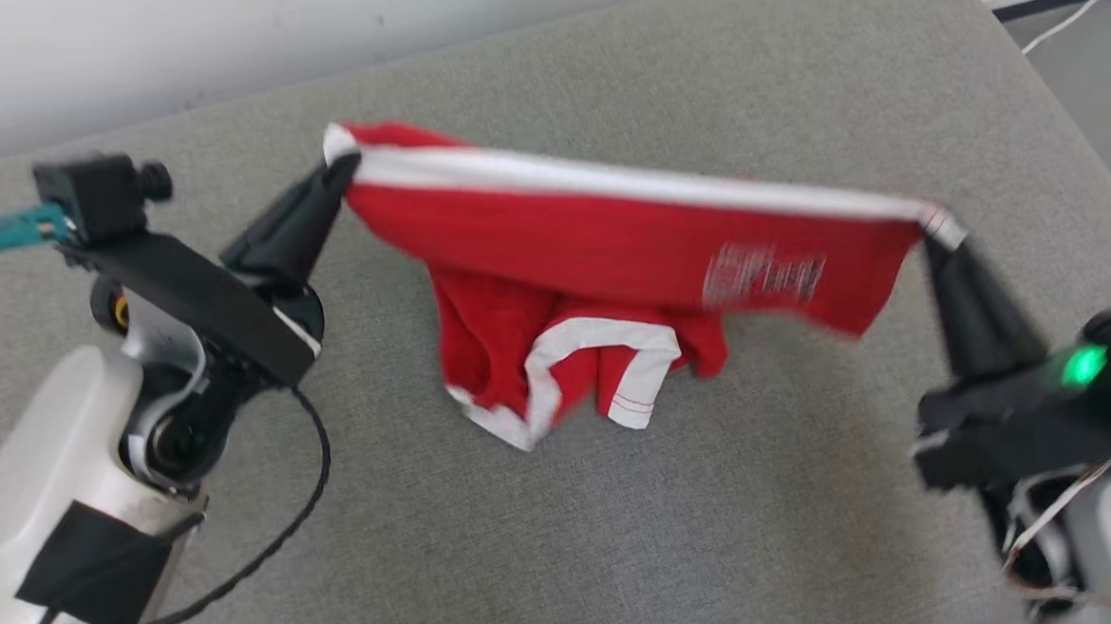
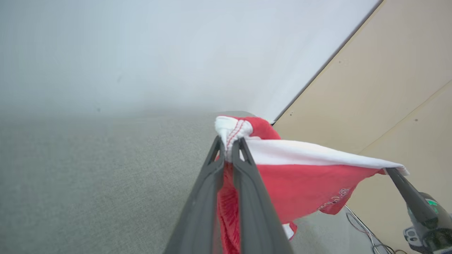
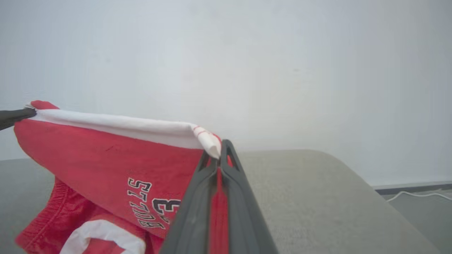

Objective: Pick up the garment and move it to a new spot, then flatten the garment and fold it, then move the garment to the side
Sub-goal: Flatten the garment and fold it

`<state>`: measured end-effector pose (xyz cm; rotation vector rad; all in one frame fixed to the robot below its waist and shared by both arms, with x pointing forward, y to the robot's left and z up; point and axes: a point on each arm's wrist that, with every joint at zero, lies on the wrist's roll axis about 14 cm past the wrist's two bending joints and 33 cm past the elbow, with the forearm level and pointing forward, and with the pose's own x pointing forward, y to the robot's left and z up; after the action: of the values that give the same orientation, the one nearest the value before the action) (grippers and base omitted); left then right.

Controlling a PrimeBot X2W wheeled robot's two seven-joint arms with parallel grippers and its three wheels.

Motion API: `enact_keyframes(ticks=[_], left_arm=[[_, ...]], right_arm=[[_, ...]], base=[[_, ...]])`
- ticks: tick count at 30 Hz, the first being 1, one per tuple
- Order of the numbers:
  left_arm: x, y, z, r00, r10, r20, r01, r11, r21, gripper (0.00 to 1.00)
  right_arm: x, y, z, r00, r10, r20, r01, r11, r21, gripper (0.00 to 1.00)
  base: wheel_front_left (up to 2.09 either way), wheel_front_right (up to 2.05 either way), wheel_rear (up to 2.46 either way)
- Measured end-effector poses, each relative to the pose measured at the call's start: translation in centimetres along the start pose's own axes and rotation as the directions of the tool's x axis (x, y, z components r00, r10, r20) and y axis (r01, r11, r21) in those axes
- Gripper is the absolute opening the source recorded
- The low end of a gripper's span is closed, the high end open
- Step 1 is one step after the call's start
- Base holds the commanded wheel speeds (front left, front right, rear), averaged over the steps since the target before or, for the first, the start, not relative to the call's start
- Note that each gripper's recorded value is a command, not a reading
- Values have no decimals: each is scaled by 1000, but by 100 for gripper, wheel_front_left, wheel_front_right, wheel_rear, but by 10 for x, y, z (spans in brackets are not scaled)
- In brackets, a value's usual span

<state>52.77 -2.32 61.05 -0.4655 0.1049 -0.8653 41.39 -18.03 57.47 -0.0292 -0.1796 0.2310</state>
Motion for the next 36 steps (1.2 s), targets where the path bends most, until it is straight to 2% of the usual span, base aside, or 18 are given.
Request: enact_keyframes(ticks=[6, 8, 12, 16, 17, 23, 29, 36], left_arm=[[-10, -28, 71, 974, -16, 225, -5, 996, 93, 0], [-19, -34, 96, 952, -2, 308, -44, 989, 140, 0], [-35, -63, 130, 906, -42, 420, -34, 984, 173, 0], [-50, -86, 148, 881, -83, 465, -19, 977, 212, 0], [-58, -100, 155, 870, -113, 480, 0, 974, 228, 0], [-75, -116, 162, 865, -131, 484, 1, 966, 258, 0], [-72, -89, 160, 882, -50, 468, -71, 969, 237, 0], [-33, -16, 164, 889, 122, 442, -229, 953, 197, 0]], right_arm=[[21, -5, 74, 979, 29, 203, -12, 996, -86, 0], [26, -3, 94, 966, 52, 252, -25, 994, -110, 0], [32, 2, 133, 931, 88, 354, -37, 988, -150, 0], [34, 8, 159, 903, 120, 413, -49, 983, -178, 0], [34, 12, 171, 889, 135, 438, -56, 981, -188, 0], [38, 22, 187, 868, 169, 467, -83, 976, -200, 0], [62, 27, 189, 862, 201, 465, -134, 976, -173, 0], [132, 17, 183, 864, 234, 447, -171, 969, -177, 0]], base=[[0, 0, 0], [0, 0, 0], [0, 0, 0], [0, 0, 0], [0, 0, 0], [0, 0, 0], [0, 0, 0], [0, 0, 0]])
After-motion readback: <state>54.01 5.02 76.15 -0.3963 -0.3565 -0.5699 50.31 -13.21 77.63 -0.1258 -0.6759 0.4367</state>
